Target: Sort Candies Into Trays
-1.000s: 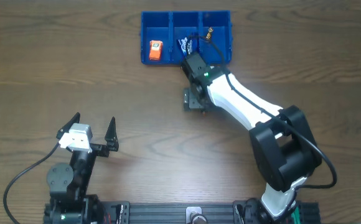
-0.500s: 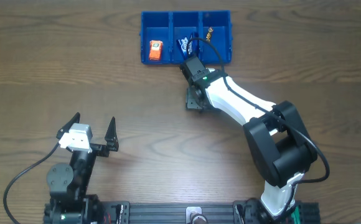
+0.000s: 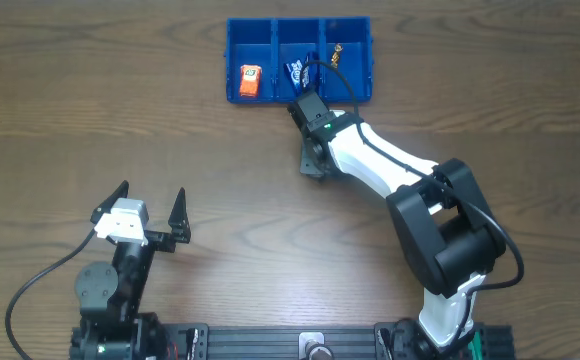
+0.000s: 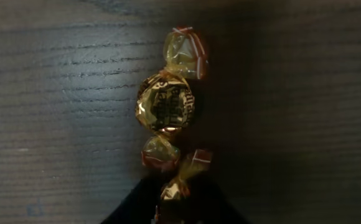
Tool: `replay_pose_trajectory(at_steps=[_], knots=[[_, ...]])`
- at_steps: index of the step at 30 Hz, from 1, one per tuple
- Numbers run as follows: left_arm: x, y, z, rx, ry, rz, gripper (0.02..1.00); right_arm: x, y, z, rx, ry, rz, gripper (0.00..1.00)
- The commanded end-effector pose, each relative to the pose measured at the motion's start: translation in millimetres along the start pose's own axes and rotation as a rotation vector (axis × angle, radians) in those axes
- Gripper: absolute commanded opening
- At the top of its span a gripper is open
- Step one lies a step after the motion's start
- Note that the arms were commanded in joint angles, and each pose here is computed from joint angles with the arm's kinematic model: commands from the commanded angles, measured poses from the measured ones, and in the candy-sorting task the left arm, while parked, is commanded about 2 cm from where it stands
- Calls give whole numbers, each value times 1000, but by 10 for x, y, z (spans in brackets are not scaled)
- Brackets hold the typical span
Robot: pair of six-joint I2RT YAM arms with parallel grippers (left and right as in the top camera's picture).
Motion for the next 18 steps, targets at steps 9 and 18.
replay_pose_trajectory(at_steps=[9,18], knots=[[-146,10,20,-6,-20,49,998,396,-1241,-346,-70,9,-243,119],[-146,10,20,-6,-20,49,1000,1817,-1264,-895,-164,-22,-605,110]])
Point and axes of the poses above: each gripper's point midway between its finger pads, its own y axis out along the fingers, its own z axis along the line the jaws close on, x = y × z, the point moved 3 cm from there along -y, back along the fingers, and after that the axes turned 14 degrees about -y, right-handed, at the moved point
